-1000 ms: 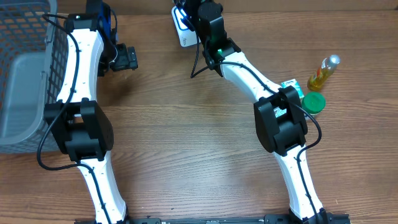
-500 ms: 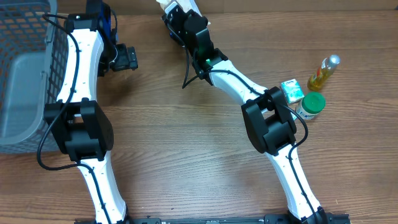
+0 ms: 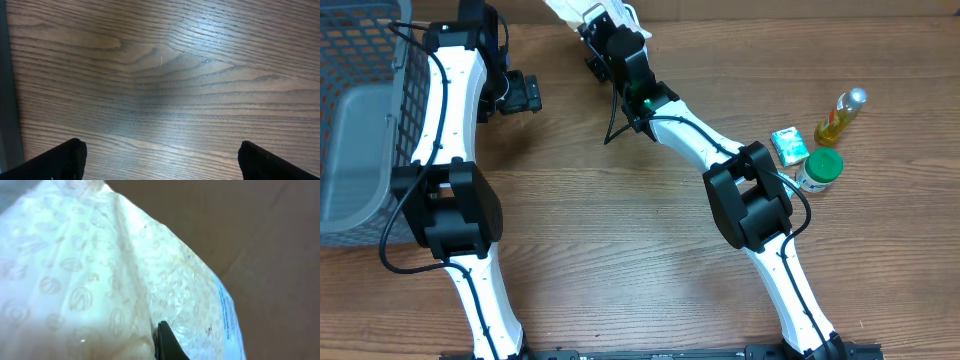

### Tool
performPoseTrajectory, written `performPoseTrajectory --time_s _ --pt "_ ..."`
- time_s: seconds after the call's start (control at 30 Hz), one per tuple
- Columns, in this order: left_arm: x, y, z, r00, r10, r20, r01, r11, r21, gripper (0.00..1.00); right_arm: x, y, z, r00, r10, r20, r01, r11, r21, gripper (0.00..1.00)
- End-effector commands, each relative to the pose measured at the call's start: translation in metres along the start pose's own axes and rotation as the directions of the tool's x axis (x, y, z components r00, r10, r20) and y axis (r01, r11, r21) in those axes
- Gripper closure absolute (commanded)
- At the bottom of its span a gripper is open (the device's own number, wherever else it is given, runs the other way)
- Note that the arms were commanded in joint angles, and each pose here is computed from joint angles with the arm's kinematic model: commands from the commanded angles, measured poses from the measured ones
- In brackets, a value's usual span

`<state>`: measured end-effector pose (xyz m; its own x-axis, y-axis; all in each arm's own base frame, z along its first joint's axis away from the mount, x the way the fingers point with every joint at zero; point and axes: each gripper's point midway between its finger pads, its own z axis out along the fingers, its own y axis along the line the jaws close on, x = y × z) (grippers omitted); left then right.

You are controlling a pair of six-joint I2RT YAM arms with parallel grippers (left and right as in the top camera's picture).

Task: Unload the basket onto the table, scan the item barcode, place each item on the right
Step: 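Hold the PanTree bag against the white scanner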

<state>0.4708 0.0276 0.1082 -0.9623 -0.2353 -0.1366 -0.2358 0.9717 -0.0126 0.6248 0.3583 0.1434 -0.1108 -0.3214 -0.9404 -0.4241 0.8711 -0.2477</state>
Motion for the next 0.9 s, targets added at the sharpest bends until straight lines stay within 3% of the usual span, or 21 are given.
performPoseTrajectory --time_s 0.0,0.2,0.57,0.67,0.87 --pt "-0.004 0.000 -0.005 1.000 -0.001 0.020 0.001 1.000 -0.006 0.01 -0.003 -0.002 0.001 0.992 0.125 0.008 -0.125 0.992 0.000 0.96" --pt "-0.004 0.000 -0.005 1.000 -0.001 0.020 0.001 1.000 -0.006 0.01 -0.002 -0.004 0.001 0.965 0.264 0.005 -0.264 0.965 0.001 0.96" --pt "-0.004 0.000 -0.005 1.000 -0.001 0.020 0.001 1.000 -0.006 0.00 -0.003 -0.015 0.002 0.948 0.317 0.017 -0.317 0.948 0.014 0.96" --pt "-0.004 0.000 -0.005 1.000 -0.001 0.019 0.001 1.000 -0.006 0.00 -0.025 -0.029 -0.003 0.943 0.325 0.074 -0.327 0.945 0.019 0.96" --pt "-0.004 0.000 -0.005 1.000 -0.001 0.020 0.001 1.000 -0.006 0.00 -0.127 -0.064 -0.055 0.927 0.337 0.162 -0.329 0.941 -0.076 0.96"
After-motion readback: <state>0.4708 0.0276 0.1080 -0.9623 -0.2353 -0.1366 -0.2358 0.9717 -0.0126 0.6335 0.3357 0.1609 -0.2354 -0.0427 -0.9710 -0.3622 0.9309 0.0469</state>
